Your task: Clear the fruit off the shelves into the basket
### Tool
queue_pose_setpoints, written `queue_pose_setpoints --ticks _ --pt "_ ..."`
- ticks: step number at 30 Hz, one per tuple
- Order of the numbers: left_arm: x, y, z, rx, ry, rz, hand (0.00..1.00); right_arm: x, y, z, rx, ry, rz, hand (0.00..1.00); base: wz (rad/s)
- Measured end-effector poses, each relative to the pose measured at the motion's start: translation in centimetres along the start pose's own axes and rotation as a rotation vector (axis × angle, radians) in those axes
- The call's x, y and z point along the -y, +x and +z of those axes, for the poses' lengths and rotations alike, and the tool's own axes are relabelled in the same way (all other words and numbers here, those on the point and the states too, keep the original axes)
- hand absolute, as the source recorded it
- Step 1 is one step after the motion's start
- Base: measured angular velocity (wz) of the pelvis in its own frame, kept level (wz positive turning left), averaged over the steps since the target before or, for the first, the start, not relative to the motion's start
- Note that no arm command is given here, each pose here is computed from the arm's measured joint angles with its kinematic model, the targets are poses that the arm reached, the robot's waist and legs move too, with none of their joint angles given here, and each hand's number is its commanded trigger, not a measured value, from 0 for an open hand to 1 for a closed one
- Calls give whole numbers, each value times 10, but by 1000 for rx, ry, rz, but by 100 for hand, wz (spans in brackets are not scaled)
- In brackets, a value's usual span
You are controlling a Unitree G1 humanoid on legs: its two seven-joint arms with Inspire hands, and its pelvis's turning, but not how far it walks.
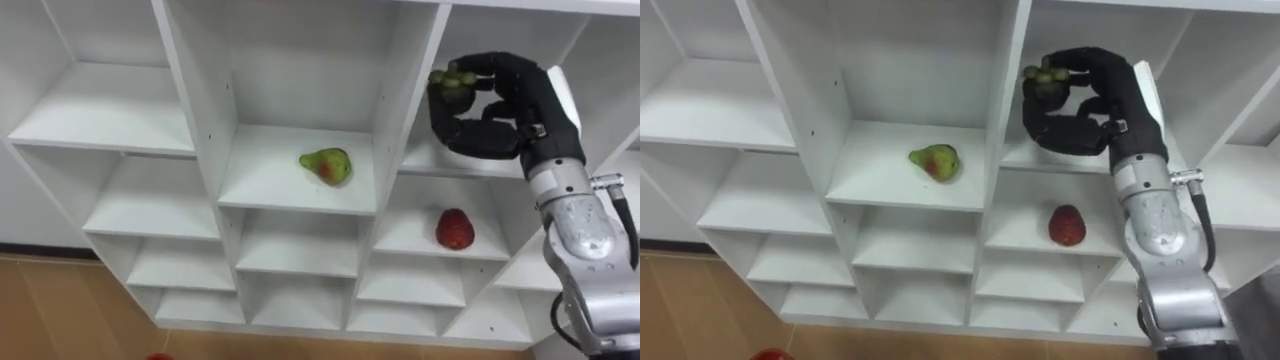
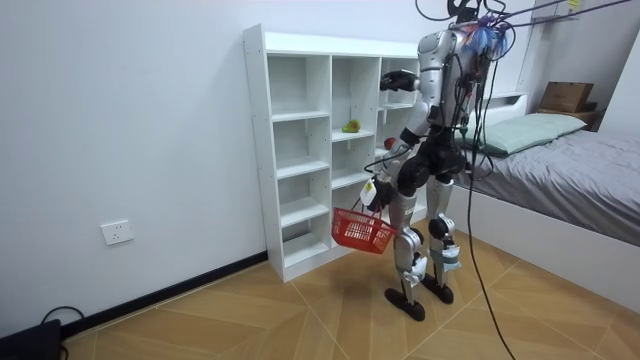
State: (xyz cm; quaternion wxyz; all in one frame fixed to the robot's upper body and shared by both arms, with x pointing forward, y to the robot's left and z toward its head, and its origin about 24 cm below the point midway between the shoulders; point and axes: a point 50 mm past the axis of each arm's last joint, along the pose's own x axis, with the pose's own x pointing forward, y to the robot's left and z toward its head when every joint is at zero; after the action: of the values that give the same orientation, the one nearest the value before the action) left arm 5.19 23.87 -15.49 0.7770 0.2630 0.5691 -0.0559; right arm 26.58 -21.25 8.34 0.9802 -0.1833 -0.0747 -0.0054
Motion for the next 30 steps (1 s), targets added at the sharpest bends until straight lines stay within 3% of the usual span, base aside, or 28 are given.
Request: queue_pose_setpoints --ticks 9,18,30 --pt "-7 1 12 54 -31 57 100 -7 -23 1 -2 -15 66 100 -15" --pt "-10 4 42 170 -156 83 100 -40 -43 -5 -31 -69 226 100 -10" --pt "-5 6 83 291 -124 59 100 -68 -56 -37 -173 -115 336 100 1"
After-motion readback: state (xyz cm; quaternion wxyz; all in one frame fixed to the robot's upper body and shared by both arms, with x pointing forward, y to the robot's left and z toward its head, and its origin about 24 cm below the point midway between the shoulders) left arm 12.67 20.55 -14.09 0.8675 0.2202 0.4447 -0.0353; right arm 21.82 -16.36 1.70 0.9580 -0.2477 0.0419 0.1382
